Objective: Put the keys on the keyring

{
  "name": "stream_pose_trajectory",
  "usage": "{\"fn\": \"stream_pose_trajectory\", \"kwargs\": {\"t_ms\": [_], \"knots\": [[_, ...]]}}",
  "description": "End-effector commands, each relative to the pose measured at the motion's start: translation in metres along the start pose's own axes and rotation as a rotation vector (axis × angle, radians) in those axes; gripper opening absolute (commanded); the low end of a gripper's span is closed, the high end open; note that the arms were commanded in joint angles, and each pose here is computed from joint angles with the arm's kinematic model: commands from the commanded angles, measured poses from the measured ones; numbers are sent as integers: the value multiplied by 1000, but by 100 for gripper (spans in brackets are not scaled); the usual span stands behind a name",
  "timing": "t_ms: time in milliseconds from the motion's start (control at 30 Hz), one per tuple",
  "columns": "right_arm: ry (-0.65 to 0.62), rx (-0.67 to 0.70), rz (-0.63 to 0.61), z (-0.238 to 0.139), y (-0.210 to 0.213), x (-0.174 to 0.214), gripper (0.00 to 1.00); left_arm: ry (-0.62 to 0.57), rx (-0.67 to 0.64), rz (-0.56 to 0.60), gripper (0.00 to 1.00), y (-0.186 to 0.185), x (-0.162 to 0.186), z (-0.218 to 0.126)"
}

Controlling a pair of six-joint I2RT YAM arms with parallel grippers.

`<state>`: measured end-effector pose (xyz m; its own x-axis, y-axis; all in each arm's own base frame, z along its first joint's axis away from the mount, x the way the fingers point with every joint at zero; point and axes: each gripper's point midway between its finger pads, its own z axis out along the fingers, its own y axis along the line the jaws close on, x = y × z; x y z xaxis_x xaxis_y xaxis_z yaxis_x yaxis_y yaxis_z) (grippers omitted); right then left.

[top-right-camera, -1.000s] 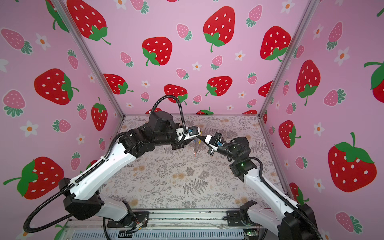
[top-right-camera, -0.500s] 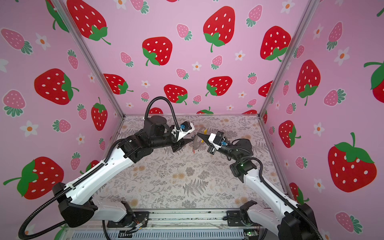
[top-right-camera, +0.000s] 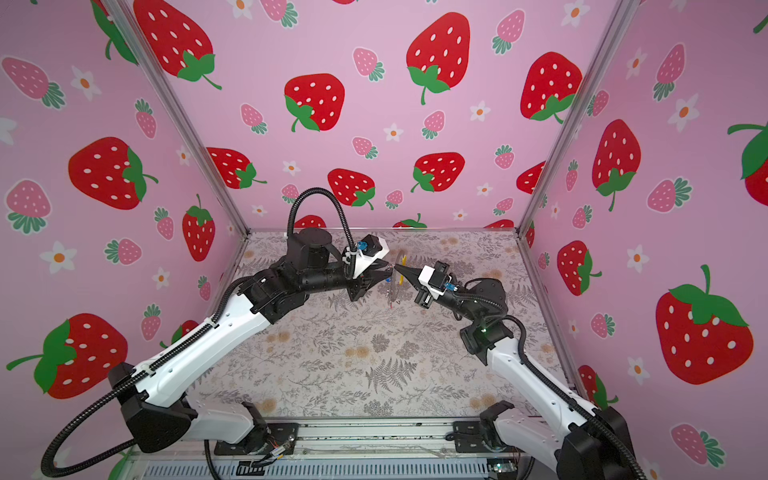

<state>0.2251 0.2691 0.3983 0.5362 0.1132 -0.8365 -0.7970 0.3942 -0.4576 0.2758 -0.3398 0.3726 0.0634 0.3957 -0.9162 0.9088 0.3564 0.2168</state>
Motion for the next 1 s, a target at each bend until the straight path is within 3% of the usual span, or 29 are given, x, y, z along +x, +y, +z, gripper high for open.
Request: {"fn": "stream_pose_trajectory", "kwargs": {"t_ms": [0,400,967], "knots": [[-54,22,-29,-2,-4,-16,0,-19,33,-15,29,-4,0,5],[-63,29,-27,-2,-5,-17,0,-18,94,-16,0,-11,0,13],[-64,44,-18,-3,-5,-10,0,-30,192,1,0,-22,-7,20]]}}
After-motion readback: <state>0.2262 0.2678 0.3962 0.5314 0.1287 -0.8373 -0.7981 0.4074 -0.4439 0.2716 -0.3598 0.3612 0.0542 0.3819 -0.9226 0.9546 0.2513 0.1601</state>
